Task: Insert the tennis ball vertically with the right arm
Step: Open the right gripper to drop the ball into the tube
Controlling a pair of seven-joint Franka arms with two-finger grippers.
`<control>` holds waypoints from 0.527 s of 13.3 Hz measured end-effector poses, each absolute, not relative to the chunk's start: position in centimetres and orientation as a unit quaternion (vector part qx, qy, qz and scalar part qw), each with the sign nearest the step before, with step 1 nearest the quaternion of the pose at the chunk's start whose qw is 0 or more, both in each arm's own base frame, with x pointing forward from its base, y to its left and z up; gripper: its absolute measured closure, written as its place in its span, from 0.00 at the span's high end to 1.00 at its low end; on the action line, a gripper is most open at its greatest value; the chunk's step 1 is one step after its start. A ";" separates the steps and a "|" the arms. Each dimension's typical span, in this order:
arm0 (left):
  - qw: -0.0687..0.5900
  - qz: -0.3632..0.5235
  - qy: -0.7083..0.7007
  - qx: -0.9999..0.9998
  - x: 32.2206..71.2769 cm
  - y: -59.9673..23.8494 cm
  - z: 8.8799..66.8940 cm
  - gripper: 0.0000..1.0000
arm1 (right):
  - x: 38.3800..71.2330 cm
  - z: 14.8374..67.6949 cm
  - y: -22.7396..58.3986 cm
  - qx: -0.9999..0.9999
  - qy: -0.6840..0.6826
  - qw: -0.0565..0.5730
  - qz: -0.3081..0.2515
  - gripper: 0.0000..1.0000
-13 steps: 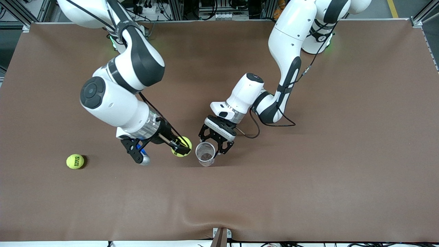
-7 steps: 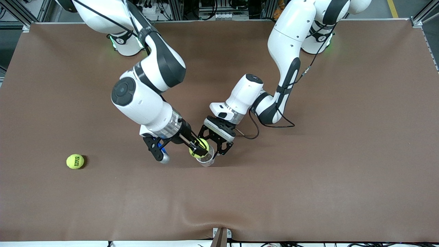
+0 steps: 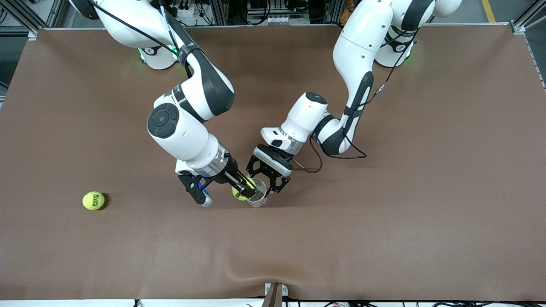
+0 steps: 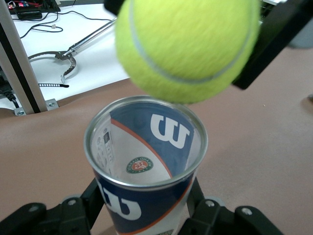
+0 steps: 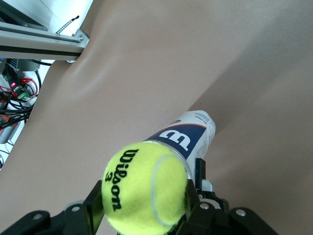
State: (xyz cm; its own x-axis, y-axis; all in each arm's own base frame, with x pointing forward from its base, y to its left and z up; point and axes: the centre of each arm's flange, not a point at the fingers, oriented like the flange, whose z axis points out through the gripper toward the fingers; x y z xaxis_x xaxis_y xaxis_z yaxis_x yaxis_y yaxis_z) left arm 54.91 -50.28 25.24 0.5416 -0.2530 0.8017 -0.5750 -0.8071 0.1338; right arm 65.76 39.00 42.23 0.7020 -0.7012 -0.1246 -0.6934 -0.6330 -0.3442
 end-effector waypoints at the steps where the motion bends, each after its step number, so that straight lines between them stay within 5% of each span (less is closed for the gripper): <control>1: 0.195 0.413 -0.242 0.856 54.9 -50.3 25.2 0.72 | 65.8 41.9 39.2 -0.904 0.385 0.187 -0.012 0.67; 7: 0.195 0.413 -0.242 0.856 54.9 -50.3 25.2 0.72 | 65.6 41.1 39.9 -0.905 0.382 0.188 -0.014 0.71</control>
State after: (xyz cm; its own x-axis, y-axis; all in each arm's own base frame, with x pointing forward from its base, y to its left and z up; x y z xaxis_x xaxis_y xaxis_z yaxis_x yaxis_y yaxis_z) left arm 54.90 -50.28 25.24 0.5415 -0.2531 0.8017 -0.5751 -0.8071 0.1337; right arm 65.64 39.90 41.08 0.7077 -0.6966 -0.1179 -0.6860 -0.6376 -0.3504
